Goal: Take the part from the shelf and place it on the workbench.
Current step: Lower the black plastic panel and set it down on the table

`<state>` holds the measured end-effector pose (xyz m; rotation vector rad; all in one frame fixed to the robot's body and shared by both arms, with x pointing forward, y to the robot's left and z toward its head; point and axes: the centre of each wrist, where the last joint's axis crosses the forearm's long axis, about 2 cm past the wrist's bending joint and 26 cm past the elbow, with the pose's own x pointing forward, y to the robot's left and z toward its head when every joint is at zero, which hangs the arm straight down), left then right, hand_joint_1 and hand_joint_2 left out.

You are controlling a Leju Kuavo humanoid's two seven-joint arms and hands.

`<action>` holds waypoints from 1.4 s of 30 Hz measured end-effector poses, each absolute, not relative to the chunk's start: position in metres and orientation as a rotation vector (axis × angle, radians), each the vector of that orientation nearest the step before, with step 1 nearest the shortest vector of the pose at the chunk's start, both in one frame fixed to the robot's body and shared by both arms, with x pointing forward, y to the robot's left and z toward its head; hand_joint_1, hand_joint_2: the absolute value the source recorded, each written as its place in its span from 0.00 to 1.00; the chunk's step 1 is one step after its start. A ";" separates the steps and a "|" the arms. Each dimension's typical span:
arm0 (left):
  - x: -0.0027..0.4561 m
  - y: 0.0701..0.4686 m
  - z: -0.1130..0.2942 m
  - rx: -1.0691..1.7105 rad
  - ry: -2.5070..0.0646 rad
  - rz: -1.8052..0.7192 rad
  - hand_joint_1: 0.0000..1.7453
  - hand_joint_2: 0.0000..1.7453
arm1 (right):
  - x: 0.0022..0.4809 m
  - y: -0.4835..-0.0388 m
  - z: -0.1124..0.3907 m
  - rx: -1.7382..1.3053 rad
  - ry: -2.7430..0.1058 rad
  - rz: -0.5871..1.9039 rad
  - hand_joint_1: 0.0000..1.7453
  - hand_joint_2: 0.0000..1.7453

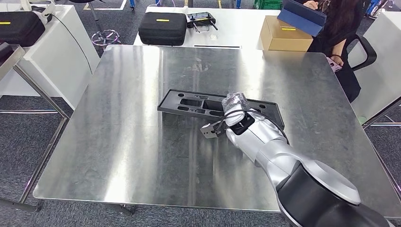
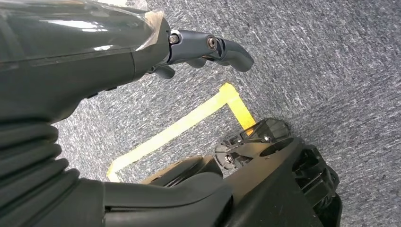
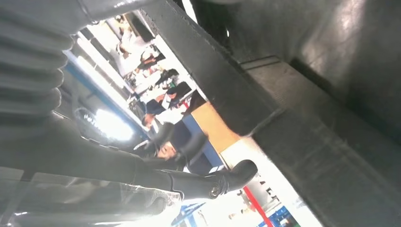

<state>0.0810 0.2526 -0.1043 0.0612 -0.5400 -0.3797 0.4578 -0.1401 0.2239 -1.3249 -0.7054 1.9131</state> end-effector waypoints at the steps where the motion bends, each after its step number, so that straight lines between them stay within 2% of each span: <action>1: 0.081 0.252 -0.104 0.062 -0.537 -0.377 0.00 0.00 | 0.459 -0.141 0.225 -1.308 -0.715 1.895 0.00 0.00; 8: 0.081 0.251 -0.104 0.063 -0.516 -0.360 0.00 0.00 | 0.468 -0.140 0.250 -1.064 -0.906 1.637 0.00 0.00; 14: 0.081 0.249 -0.104 0.063 -0.513 -0.356 0.00 0.00 | 0.473 -0.134 0.273 -1.030 -1.053 1.539 0.00 0.00; 24: 0.081 0.245 -0.103 0.078 -0.517 -0.357 0.00 0.00 | 0.461 -0.097 0.339 -1.103 -1.510 1.434 0.00 0.00; 28: 0.082 0.243 -0.103 0.081 -0.527 -0.358 0.00 0.00 | 0.444 -0.087 0.357 -1.004 -1.792 1.331 0.00 0.00; 32: 0.083 0.243 -0.103 0.082 -0.556 -0.346 0.00 0.00 | 0.415 -0.081 0.366 -0.620 -2.120 1.131 0.00 0.00; 37: 0.084 0.243 -0.103 0.087 -0.577 -0.326 0.00 0.00 | 0.392 -0.087 0.367 -0.299 -2.255 1.005 0.00 0.00; 39: 0.082 0.244 -0.103 0.089 -0.598 -0.297 0.00 0.00 | 0.380 -0.090 0.359 0.080 -2.266 0.935 0.00 0.00; 42: 0.074 0.246 -0.105 0.086 -0.620 -0.243 0.00 0.00 | 0.351 -0.092 0.344 0.757 -2.203 0.695 0.00 0.00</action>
